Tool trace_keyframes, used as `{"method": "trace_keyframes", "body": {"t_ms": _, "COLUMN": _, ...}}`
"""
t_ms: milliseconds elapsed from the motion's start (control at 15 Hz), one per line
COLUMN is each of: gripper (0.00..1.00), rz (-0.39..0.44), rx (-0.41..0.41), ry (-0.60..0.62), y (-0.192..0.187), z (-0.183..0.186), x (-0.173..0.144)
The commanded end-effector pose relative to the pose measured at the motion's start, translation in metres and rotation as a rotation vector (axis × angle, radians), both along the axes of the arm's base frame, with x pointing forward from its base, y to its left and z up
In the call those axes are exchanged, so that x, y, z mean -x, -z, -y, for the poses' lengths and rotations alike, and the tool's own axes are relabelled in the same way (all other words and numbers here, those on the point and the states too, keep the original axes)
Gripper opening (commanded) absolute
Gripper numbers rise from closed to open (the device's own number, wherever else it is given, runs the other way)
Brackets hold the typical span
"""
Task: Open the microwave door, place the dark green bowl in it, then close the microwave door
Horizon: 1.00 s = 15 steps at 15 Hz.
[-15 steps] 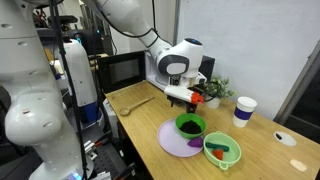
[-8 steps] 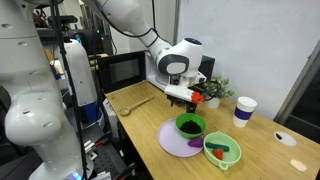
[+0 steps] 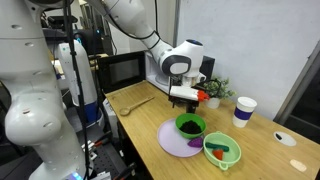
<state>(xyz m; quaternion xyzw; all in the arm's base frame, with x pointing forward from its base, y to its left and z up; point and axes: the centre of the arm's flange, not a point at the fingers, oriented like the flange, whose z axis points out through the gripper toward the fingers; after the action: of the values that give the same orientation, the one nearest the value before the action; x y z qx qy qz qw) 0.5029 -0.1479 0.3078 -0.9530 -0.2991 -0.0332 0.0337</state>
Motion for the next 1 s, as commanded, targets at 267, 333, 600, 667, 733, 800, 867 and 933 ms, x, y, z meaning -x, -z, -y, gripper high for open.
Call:
{"method": "trace_keyframes", "body": {"t_ms": 267, "gripper": 1.00, "rz": -0.003, "rx": 0.079, "ry": -0.089, "y": -0.007, "z": -0.010, "x": 0.022}}
{"method": "trace_keyframes", "body": {"t_ms": 333, "gripper": 1.00, "rz": 0.003, "rx": 0.082, "ry": -0.083, "y": -0.007, "z": -0.011, "x": 0.027}}
{"method": "trace_keyframes", "body": {"t_ms": 600, "gripper": 1.00, "rz": 0.024, "rx": 0.092, "ry": -0.076, "y": 0.001, "z": -0.019, "x": 0.054}}
{"method": "trace_keyframes", "body": {"t_ms": 667, "gripper": 1.00, "rz": 0.033, "rx": 0.093, "ry": -0.073, "y": 0.002, "z": -0.020, "x": 0.059}}
{"method": "trace_keyframes", "body": {"t_ms": 733, "gripper": 1.00, "rz": 0.056, "rx": 0.098, "ry": -0.074, "y": 0.006, "z": -0.023, "x": 0.067}}
{"method": "trace_keyframes", "body": {"t_ms": 800, "gripper": 1.00, "rz": 0.070, "rx": 0.094, "ry": -0.074, "y": 0.006, "z": -0.024, "x": 0.071}}
{"method": "trace_keyframes", "body": {"t_ms": 867, "gripper": 1.00, "rz": 0.088, "rx": 0.095, "ry": -0.074, "y": 0.010, "z": -0.025, "x": 0.075}}
{"method": "trace_keyframes", "body": {"t_ms": 933, "gripper": 1.00, "rz": 0.102, "rx": 0.100, "ry": -0.074, "y": 0.013, "z": -0.026, "x": 0.079}}
